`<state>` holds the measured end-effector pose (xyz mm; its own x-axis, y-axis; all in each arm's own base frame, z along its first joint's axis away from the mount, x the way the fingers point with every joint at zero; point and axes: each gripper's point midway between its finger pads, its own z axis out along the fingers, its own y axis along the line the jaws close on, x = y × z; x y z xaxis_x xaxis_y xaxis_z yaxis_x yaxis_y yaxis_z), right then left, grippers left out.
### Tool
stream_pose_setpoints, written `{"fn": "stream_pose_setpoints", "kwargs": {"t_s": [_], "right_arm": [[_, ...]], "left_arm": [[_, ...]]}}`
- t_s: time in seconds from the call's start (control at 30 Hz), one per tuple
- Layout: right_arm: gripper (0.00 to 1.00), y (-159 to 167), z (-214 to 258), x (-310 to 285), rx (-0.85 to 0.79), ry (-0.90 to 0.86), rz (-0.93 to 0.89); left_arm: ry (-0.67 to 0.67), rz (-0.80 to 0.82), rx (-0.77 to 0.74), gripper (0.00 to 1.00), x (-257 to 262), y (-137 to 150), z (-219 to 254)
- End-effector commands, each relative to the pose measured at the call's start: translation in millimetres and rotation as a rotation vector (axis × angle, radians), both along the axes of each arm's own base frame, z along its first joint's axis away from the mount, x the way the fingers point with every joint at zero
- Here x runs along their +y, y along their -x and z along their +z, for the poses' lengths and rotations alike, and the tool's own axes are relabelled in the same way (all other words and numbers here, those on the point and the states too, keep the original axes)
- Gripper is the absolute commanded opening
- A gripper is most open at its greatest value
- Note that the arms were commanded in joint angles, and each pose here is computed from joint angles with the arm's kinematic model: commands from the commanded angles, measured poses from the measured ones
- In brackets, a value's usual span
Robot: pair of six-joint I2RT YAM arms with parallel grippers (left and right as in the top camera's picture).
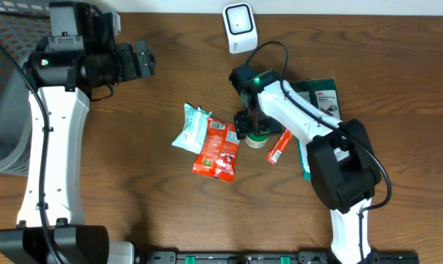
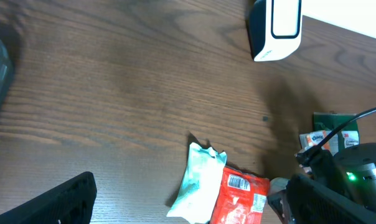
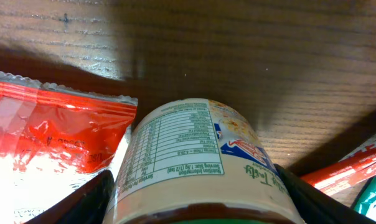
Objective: Scan the item barcode
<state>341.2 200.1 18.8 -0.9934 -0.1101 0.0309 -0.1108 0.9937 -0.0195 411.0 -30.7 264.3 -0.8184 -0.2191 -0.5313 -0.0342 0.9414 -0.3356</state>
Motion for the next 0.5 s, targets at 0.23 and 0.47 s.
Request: {"fn": "stream_pose_setpoints", "kwargs": {"t_s": [0.23, 0.47], "right_arm": [[0.59, 1.7, -3.7, -1.4, -0.004, 0.025, -0.005], [0.52, -10.4, 21.9, 1.9, -0.039, 0.004, -0.008]], "left_arm": [[0.004, -0.014, -0.006, 0.97, -1.7, -0.8, 2.3], [0.004, -0.014, -0.006, 0.97, -1.7, -0.8, 2.3]]}}
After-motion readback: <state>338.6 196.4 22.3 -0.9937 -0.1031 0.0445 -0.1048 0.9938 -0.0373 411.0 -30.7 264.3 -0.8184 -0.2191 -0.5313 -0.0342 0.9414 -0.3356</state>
